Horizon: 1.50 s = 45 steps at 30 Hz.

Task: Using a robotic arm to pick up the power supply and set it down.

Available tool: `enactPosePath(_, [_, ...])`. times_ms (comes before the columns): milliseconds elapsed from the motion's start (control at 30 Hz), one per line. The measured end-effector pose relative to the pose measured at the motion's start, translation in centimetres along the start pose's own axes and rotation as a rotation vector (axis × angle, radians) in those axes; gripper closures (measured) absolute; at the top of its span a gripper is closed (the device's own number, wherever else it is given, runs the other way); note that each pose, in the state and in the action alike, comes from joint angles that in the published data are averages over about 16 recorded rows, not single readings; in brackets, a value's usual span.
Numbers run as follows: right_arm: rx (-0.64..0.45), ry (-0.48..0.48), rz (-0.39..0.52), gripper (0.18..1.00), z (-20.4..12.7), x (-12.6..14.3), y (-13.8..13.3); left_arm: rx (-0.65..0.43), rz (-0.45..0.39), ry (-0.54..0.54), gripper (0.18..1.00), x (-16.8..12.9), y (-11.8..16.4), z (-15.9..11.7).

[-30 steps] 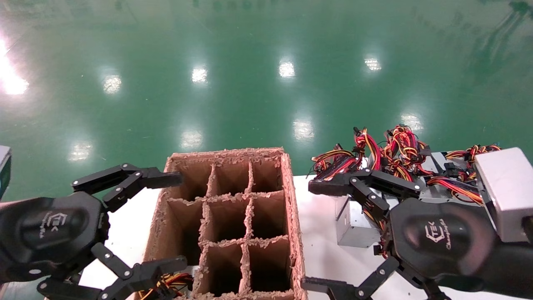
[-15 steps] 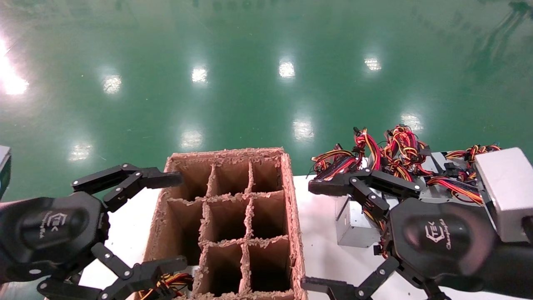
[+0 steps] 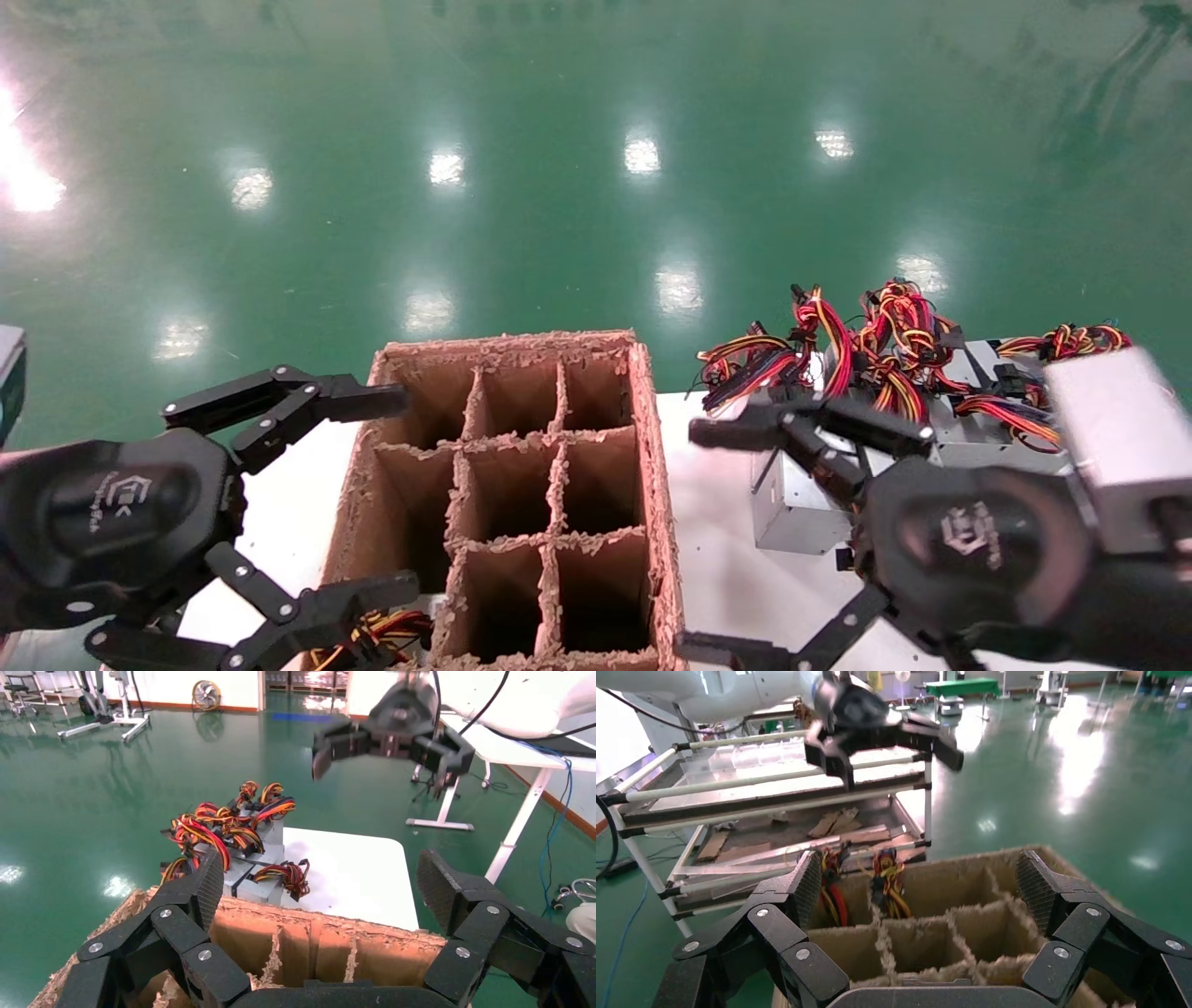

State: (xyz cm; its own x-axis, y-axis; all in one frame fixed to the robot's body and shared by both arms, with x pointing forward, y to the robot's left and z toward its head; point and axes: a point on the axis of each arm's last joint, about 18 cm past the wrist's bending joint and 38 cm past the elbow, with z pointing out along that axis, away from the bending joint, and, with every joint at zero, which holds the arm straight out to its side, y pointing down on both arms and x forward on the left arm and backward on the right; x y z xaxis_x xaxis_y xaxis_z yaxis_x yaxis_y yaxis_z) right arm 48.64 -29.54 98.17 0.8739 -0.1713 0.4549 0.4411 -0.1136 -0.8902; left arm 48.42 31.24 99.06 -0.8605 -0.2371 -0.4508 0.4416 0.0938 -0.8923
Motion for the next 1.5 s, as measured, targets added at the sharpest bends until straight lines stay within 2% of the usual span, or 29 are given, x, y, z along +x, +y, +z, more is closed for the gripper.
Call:
enactPosePath(200, [-0.005,-0.047,0.02,0.178,2.7,0.3,1.3,0.0,0.0,0.0,0.214,0.0,0.0,0.0])
enactPosePath(500, [-0.033,-0.187,0.047,0.178,10.3,-0.5,3.1,0.0,0.0,0.0,0.302,0.0,0.0,0.0])
enactPosePath(700, [-0.065,-0.262,0.061,0.178,15.5,-1.8,4.6,0.0,0.0,0.0,0.406,0.0,0.0,0.0])
enactPosePath(900, [-0.096,-0.294,0.066,0.178,19.2,-2.8,6.1,0.0,0.0,0.0,0.543,0.0,0.0,0.0])
enactPosePath(1233, [-0.144,-0.312,0.064,0.18,22.3,-3.3,8.1,0.0,0.0,0.0,0.778,0.0,0.0,0.0])
enactPosePath(1500, [-0.174,-0.342,0.06,0.209,24.0,-4.0,9.0,0.0,0.0,0.0,0.897,0.0,0.0,0.0])
